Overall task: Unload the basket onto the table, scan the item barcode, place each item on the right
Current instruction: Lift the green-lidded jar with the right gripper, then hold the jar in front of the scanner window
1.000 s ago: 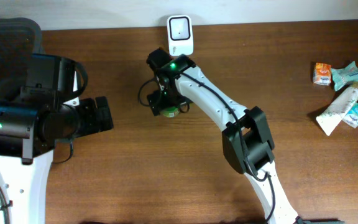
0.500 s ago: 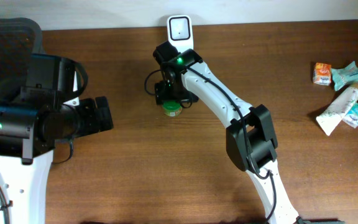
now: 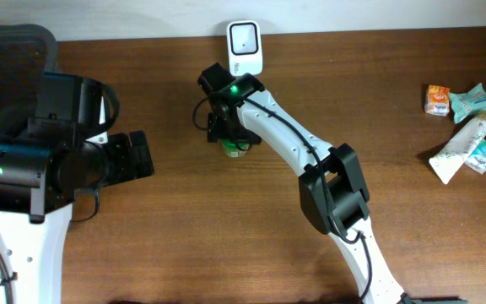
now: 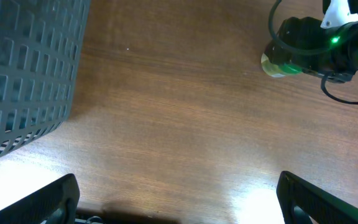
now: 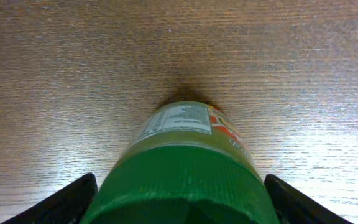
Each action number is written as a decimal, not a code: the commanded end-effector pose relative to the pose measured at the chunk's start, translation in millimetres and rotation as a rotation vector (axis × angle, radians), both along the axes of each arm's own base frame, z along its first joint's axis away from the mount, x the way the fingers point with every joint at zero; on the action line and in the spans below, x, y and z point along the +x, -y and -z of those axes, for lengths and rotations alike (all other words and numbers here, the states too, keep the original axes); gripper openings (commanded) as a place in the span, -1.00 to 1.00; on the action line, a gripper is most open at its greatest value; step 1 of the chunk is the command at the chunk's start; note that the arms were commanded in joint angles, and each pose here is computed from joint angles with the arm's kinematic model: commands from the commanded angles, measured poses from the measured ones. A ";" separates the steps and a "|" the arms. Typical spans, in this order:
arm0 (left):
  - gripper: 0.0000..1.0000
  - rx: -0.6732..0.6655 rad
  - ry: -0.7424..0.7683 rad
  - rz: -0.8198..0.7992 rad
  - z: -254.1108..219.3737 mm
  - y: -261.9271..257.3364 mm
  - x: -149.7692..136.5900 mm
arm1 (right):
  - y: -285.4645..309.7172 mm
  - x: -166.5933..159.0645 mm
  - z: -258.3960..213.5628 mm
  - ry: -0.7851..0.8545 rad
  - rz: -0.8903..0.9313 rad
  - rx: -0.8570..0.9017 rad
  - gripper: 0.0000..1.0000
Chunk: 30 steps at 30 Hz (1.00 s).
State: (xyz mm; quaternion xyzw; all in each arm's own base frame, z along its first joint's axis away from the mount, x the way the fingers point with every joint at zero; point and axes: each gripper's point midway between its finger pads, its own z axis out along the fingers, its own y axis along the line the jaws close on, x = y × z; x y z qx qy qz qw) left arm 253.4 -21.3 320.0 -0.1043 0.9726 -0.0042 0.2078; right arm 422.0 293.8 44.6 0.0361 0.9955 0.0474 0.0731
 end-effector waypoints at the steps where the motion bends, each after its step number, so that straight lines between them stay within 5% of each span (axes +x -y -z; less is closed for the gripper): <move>1: 0.99 -0.003 0.017 -0.010 -3.8 -0.9 -1.8 | 1.8 4.4 3.0 0.013 0.034 -0.021 0.59; 10: 0.98 -0.003 0.017 -0.010 -3.8 -0.9 -1.8 | 4.0 5.5 4.0 0.023 0.036 -0.039 0.46; 13: 0.98 -0.003 0.017 -0.010 -3.8 -0.9 -1.8 | 5.8 3.4 4.5 0.014 0.035 -0.046 0.19; 16: 0.98 -0.003 0.017 -0.011 -3.8 -0.9 -1.8 | 11.1 8.5 -4.0 0.025 0.022 -0.043 0.19; 22: 0.98 -0.003 0.017 -0.010 -3.8 -0.9 -1.8 | 50.8 47.4 -85.6 0.132 -0.001 -0.005 0.19; 30: 0.98 -0.003 0.017 -0.011 -3.8 -0.9 -1.8 | 46.4 -11.5 -106.0 -0.185 -0.180 0.307 0.17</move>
